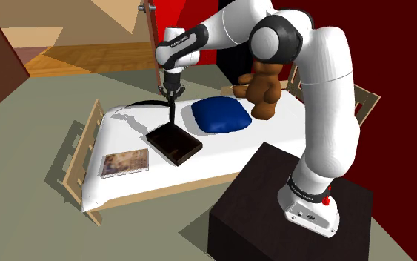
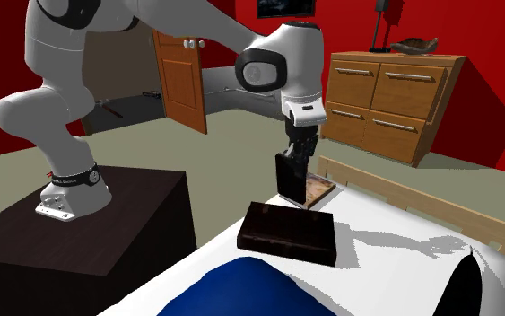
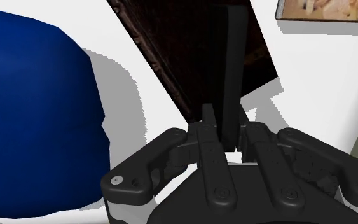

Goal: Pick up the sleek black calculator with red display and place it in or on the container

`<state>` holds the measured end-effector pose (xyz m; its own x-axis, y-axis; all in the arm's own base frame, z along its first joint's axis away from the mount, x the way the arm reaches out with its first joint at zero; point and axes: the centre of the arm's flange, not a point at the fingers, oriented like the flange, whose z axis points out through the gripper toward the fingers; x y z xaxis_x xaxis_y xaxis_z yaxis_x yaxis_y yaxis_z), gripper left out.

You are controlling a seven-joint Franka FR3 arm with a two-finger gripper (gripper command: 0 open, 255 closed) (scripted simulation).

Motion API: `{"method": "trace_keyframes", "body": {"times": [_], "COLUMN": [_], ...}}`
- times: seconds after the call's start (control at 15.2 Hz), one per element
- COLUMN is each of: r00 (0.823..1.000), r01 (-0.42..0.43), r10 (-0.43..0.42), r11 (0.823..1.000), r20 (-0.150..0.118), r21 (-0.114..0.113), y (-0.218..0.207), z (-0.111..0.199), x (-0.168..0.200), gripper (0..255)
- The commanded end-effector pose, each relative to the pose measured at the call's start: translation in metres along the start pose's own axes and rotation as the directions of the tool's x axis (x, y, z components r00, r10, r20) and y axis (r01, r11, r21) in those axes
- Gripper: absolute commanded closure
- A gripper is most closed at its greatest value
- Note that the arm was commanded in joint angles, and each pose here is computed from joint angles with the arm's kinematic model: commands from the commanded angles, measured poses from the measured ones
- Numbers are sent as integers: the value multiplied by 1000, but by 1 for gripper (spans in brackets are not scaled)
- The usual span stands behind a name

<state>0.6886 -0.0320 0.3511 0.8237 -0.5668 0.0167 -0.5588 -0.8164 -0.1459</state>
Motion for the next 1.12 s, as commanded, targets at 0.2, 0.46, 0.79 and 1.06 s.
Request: {"method": "trace_keyframes", "body": {"times": [0.2,0.46,0.79,1.06], "r00": [1000,1000,1000,1000], "r01": [-1,-1,-1,-1], "r10": [1,1,1,1], "r11": [1000,1000,1000,1000], "r20": [0,0,0,0], "r21": [0,0,0,0], "y": [2,5,9,12], "z": [25,46,72,93], "x": [-1,-1,-1,-2], "gripper": [255,255,255,255]}}
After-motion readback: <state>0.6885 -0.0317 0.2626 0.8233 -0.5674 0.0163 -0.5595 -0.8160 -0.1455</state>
